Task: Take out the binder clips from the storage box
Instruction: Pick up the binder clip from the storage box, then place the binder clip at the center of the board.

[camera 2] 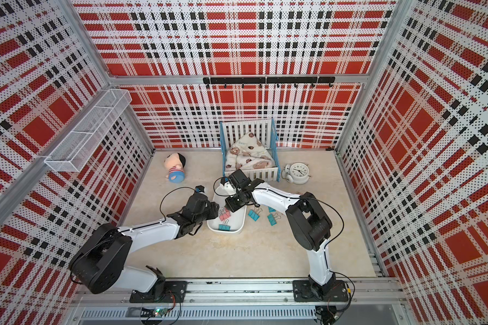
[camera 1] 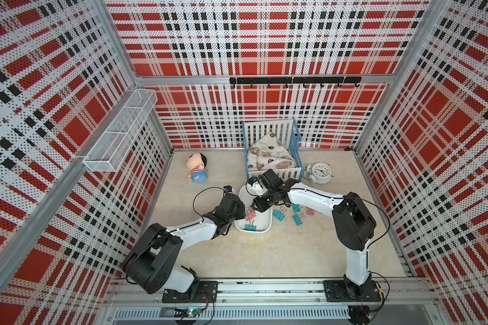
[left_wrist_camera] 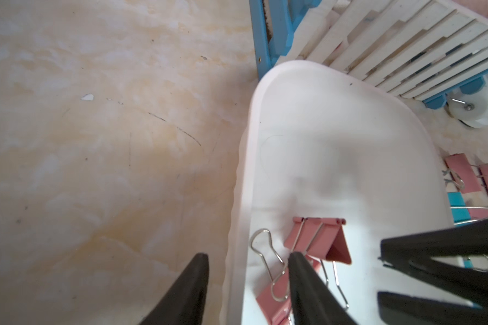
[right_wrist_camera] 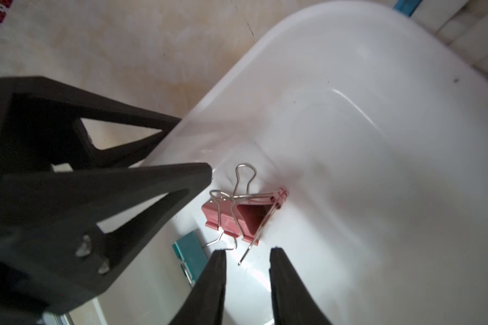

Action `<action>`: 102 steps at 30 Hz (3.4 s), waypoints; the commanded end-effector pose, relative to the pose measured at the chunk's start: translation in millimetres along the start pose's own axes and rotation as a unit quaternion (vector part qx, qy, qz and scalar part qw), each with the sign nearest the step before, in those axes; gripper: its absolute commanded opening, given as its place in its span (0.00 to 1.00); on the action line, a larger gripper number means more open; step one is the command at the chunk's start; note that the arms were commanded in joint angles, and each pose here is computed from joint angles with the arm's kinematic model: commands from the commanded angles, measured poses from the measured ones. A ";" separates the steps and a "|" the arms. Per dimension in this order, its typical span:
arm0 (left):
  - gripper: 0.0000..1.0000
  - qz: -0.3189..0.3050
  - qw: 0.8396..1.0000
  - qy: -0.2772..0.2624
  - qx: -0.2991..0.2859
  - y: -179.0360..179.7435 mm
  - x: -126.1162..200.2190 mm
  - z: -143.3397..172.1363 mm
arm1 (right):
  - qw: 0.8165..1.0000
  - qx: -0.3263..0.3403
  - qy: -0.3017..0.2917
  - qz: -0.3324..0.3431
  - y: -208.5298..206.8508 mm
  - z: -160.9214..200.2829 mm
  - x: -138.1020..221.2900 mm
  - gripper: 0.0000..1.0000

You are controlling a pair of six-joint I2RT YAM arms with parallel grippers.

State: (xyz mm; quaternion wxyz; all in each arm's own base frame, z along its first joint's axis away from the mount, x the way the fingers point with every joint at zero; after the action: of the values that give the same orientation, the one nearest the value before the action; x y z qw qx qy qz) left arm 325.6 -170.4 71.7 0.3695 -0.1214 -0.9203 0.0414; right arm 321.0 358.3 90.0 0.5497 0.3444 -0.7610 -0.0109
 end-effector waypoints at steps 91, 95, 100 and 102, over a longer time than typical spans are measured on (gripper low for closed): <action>0.53 0.042 0.998 -0.036 -0.032 -12.9 9.6 -6.8 | 0.838 -0.215 0.188 0.466 -241.5 109.9 204.6 0.01; 0.53 0.045 0.998 -0.038 -0.035 -14.1 10.4 -7.9 | 0.829 -0.223 0.208 0.469 -251.0 112.9 200.5 0.01; 0.53 0.048 0.997 -0.038 -0.037 -14.5 9.4 -8.3 | 0.822 -0.227 0.219 0.474 -259.0 115.7 199.0 0.01; 0.53 0.051 0.997 -0.038 -0.036 -15.9 8.7 -8.4 | 0.824 -0.229 0.223 0.468 -259.9 117.7 195.8 0.02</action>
State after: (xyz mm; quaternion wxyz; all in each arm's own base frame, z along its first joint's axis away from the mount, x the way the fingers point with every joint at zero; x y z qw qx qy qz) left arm 321.7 -178.2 79.8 0.3407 -0.1644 -0.9252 0.0313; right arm 322.2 17.0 101.5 0.7054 -0.1873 -0.6662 0.1532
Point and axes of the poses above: each gripper's point midway between its finger pads, its own x axis back along the fingers, its own y axis along the line the jaws close on, z = x × y, the point moved 1 cm from there along x, back along the fingers, and after that the axes turned 14 degrees about -x, right-handed, at the moved point
